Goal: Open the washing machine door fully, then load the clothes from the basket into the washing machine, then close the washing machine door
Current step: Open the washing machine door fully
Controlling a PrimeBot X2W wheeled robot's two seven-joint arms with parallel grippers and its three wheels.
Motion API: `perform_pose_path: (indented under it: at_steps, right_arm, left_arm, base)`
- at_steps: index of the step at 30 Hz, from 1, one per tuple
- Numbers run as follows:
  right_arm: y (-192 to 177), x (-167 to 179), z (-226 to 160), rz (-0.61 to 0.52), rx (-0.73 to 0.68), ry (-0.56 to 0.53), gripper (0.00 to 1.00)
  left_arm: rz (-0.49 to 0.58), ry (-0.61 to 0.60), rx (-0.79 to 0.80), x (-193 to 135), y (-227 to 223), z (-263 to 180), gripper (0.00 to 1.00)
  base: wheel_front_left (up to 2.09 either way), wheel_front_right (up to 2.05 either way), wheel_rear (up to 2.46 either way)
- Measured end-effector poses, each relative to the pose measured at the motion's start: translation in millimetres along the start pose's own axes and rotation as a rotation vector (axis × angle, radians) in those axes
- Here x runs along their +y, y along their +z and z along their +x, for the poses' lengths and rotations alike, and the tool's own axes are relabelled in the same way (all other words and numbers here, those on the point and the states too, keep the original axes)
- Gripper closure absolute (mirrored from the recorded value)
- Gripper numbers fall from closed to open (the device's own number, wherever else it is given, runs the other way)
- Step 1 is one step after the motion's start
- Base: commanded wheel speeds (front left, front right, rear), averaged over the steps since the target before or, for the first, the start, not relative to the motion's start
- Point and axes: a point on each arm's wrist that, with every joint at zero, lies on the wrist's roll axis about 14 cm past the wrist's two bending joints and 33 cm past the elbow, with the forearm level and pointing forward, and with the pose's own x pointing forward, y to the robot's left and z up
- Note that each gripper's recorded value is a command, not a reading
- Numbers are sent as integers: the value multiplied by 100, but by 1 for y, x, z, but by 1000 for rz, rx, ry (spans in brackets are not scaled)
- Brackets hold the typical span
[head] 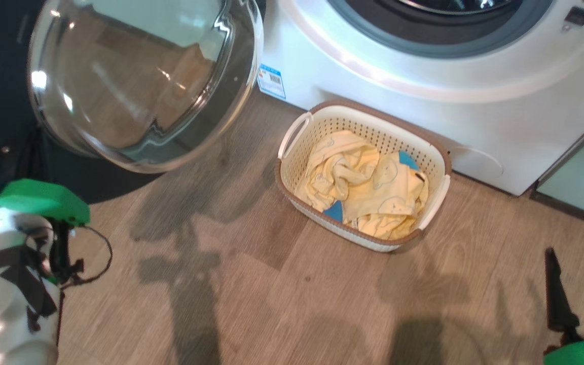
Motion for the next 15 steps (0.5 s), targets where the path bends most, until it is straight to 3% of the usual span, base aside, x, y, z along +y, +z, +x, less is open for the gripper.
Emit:
perform_pose_path:
  at_steps: [15]
  right_arm:
    - [-7, -12, 17, -6, 16, 4, 0]
  left_arm:
    - [16, 87, 23, 23, -7, 27, 100]
  base:
    - [0, 0, 0]
